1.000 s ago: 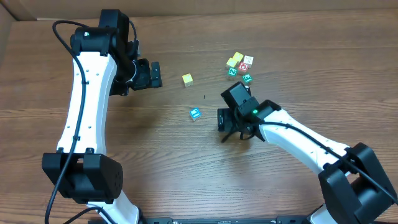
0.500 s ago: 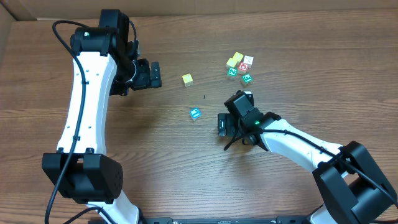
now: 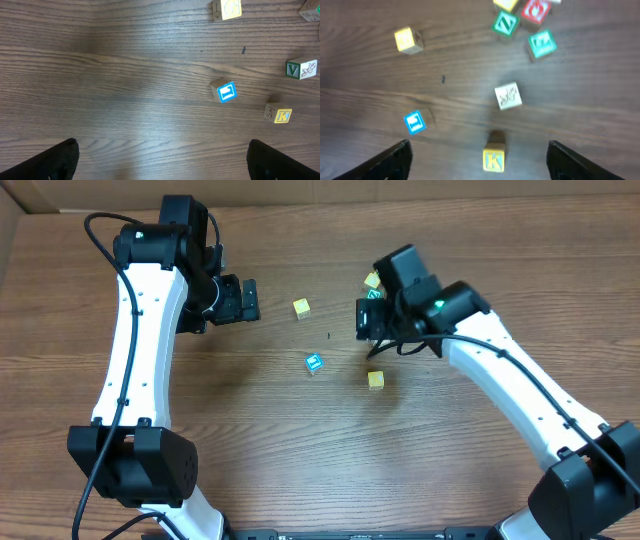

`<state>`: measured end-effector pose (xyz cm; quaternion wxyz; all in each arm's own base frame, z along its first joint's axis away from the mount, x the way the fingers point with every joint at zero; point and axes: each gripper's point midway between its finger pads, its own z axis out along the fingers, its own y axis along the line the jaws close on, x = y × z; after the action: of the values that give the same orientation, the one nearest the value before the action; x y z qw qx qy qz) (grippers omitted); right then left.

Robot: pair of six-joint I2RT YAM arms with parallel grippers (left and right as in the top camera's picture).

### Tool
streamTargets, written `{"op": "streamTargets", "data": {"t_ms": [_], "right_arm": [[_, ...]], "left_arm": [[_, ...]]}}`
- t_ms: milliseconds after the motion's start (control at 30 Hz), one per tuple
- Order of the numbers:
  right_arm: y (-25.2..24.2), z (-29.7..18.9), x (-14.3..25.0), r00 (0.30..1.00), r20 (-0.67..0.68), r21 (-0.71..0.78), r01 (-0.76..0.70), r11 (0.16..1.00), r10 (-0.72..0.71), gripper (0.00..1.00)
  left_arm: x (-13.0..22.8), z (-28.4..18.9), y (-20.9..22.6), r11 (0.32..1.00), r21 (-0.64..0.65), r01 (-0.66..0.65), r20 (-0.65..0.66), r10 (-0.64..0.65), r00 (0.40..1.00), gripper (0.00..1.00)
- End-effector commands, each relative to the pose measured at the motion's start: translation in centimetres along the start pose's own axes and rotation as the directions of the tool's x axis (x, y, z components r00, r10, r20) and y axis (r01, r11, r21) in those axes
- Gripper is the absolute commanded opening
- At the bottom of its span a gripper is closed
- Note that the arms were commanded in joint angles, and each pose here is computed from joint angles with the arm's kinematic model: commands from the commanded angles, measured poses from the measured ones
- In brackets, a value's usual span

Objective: Flip 3 blocks

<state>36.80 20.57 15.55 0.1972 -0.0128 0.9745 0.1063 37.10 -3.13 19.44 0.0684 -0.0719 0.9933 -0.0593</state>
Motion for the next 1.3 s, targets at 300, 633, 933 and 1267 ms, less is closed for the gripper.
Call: {"op": "streamTargets", "data": {"t_ms": [300,633,933,1267], "right_arm": [[0.0,7.6,7.0,0.955,-0.296,0.087,0.026,0.996,0.001,0.65],[-1.2,10.4,9.4,0.925,-0.380,0.151,0.054,0.987,0.007,0.59],[-1.7,10.4,11.1,0.902,-0.431,0.156,0.056,0.986,0.017,0.46],[-1.6,10.4,11.1,0.902,-0.432,0.149,0.053,0.987,0.017,0.34]], "left_arm": [[-0.1,0.3,0.5,1.000,-0.010,0.027,-0.008,-0.027,1.000,1.00],[-0.1,0.3,0.5,1.000,-0.010,0.027,-0.008,-0.027,1.000,1.00],[-0.1,0.3,0.5,1.000,-0.010,0.027,-0.008,-0.027,1.000,1.00],[-0.1,0.3,0.5,1.000,-0.010,0.027,-0.008,-0.027,1.000,1.00]]}}
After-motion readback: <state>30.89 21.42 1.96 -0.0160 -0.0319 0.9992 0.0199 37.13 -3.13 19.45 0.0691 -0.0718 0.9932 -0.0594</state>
